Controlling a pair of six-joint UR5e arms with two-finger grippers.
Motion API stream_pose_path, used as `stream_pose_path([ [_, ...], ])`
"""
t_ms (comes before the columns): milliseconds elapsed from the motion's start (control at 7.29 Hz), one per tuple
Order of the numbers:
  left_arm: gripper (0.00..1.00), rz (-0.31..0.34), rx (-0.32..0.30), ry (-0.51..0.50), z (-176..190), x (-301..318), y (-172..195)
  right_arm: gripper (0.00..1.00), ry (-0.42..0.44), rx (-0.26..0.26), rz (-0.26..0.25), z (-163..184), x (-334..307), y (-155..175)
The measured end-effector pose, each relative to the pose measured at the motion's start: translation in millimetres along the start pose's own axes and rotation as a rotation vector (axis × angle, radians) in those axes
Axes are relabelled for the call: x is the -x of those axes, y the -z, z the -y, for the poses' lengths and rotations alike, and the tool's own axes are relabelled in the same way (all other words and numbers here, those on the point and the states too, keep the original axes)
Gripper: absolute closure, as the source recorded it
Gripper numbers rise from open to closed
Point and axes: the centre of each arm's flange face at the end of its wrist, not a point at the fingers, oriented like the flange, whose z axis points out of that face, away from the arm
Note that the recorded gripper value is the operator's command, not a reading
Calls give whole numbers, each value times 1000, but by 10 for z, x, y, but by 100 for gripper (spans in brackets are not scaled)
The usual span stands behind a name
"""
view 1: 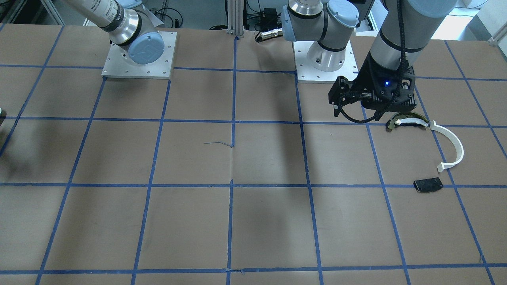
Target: Place bearing gear from tray to pile
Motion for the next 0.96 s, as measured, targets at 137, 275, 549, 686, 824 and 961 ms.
stream_pose_path([
  [137,0,-1,0,1,3,3,-5,27,11,2,-3,-1,-1,3],
  [275,0,-2,1,3,9,4,-13,37,31,9,-13,-10,-12,20],
  [549,0,-4,-2,5,21,6,-19,77,55,14,-21,-13,-16,23],
  [686,0,-4,-2,4,24,7,-21,88,58,15,-21,-14,-17,23],
  [824,0,-2,-3,2,26,8,-22,92,58,17,-22,-18,-20,31],
  [961,0,-2,-3,1,25,9,-22,94,55,24,-19,-28,-19,51],
])
